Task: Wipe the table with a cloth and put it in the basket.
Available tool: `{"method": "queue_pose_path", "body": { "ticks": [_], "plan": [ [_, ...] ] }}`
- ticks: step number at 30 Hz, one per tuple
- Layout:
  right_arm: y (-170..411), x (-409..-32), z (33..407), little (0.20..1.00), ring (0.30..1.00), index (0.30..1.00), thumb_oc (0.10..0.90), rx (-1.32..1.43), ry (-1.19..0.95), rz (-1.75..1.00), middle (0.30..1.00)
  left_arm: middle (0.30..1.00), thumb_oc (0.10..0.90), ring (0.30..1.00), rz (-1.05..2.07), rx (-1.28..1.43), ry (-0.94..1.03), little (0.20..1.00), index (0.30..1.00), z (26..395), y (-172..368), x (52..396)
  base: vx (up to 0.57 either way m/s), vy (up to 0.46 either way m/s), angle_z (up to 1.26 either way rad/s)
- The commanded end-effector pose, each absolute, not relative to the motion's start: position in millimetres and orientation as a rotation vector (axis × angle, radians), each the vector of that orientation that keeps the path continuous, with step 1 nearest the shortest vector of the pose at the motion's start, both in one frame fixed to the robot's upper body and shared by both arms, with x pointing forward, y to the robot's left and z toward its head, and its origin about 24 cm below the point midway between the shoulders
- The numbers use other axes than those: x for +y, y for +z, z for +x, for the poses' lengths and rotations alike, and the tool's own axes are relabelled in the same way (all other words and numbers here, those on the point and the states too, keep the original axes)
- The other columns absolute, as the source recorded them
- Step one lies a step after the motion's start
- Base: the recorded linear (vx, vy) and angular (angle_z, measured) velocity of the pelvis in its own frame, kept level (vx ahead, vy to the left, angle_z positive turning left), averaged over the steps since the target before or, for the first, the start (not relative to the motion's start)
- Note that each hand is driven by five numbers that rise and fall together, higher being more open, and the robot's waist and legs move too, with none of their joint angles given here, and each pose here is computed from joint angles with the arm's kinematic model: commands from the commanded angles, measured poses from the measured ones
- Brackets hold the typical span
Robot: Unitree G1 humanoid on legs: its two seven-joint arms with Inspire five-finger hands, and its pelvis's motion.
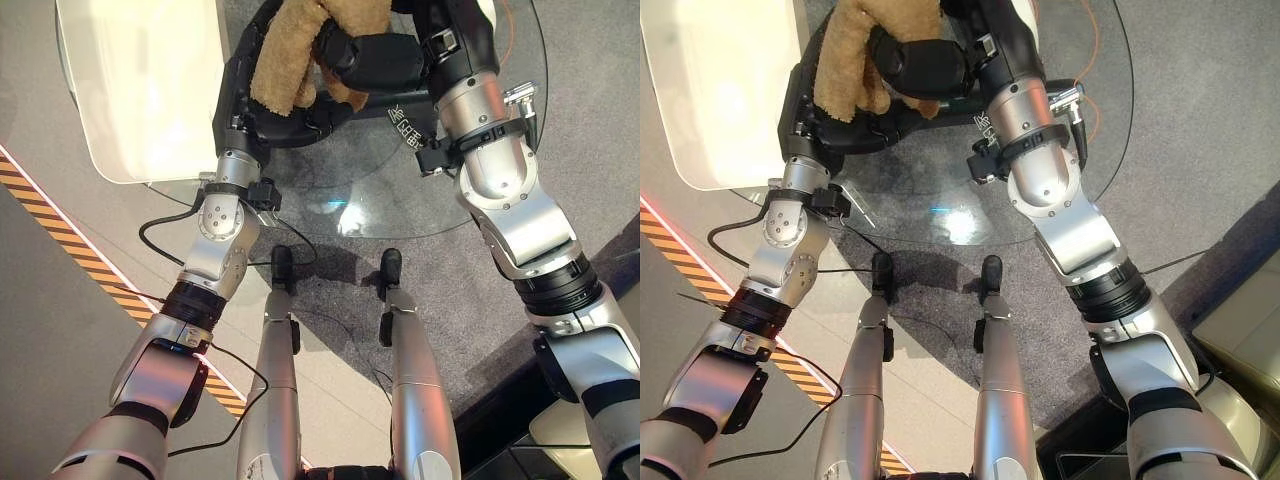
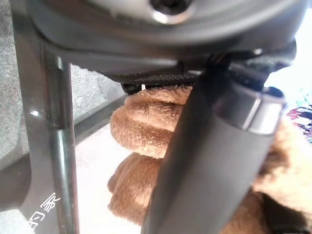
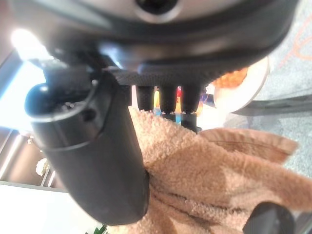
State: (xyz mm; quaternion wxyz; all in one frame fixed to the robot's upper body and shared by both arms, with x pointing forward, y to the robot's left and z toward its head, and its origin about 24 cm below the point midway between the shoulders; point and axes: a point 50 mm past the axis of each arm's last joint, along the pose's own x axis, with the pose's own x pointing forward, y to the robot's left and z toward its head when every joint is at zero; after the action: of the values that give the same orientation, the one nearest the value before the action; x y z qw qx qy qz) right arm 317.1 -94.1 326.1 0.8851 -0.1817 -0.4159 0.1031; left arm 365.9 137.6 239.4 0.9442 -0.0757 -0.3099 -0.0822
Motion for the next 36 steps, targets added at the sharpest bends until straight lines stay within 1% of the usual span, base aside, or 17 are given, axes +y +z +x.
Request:
{"method": "queue_pose_path", "body": {
  "ticks": [1,18,21,24,36],
  "plan": [
    [399,-67,232,0.2,0.3,0.3,0.1,-1.384,0.405,-0.168,0.3,0.3,0.1,0.3,-0.191,-0.927,-0.285,0.2,0.3,347,311,117,0.0,0.0,0.0],
    [396,-70,236,0.2,0.3,0.3,0.1,-1.361,0.404,-0.139,0.3,0.3,0.1,0.3,-0.293,-0.906,-0.365,0.2,0.3,346,311,110,0.0,0.0,0.0],
    [394,-69,237,0.2,0.3,0.3,0.1,-1.358,0.405,-0.134,0.3,0.3,0.1,0.3,-0.423,-0.853,-0.442,0.2,0.3,348,306,108,0.0,0.0,0.0],
    [394,-69,238,0.2,0.3,0.3,0.1,-1.353,0.406,-0.131,0.3,0.3,0.1,0.3,-0.477,-0.825,-0.477,0.2,0.3,349,302,105,0.0,0.0,0.0],
    [394,-69,237,0.2,0.3,0.3,0.1,-1.348,0.407,-0.127,0.3,0.3,0.1,0.3,-0.483,-0.817,-0.499,0.2,0.3,347,303,101,0.0,0.0,0.0]
  ]
}}
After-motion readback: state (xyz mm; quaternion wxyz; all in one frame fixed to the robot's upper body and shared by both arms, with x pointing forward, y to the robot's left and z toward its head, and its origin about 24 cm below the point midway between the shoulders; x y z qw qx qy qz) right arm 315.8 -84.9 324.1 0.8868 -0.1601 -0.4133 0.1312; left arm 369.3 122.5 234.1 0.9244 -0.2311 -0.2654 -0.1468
